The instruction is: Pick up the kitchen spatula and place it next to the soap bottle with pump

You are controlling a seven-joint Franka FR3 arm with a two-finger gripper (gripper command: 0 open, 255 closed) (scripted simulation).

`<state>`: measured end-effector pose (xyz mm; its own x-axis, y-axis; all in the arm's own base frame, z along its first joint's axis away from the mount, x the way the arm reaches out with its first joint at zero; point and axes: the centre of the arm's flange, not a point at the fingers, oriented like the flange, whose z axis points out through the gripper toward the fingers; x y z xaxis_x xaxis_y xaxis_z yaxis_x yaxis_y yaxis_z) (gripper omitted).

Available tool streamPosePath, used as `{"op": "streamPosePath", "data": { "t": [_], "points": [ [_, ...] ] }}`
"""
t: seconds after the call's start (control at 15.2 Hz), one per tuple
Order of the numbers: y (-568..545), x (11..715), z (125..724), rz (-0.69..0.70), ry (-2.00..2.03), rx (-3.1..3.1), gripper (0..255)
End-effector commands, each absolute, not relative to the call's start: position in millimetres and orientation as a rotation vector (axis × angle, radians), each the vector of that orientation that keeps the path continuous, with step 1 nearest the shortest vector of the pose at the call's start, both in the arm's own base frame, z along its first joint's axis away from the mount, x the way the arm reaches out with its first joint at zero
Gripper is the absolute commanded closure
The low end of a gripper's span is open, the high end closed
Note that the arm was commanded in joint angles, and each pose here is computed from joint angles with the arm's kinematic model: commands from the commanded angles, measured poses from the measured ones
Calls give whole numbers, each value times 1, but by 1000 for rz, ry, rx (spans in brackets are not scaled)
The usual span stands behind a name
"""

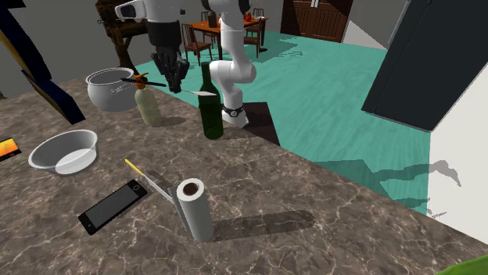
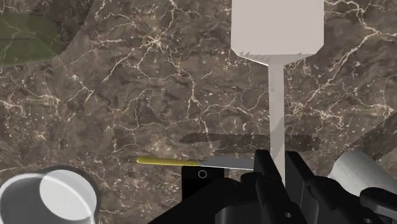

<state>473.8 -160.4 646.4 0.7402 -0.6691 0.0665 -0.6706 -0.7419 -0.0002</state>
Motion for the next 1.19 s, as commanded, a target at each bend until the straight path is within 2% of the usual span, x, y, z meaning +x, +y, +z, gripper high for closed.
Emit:
{"op": "streamPosePath", "data": {
  "t": [0.0, 1.12],
  "points": [
    [-180, 460, 647, 97, -1118, 2909, 255],
    [-362, 328, 647, 97, -1118, 2909, 255]
  ]
}}
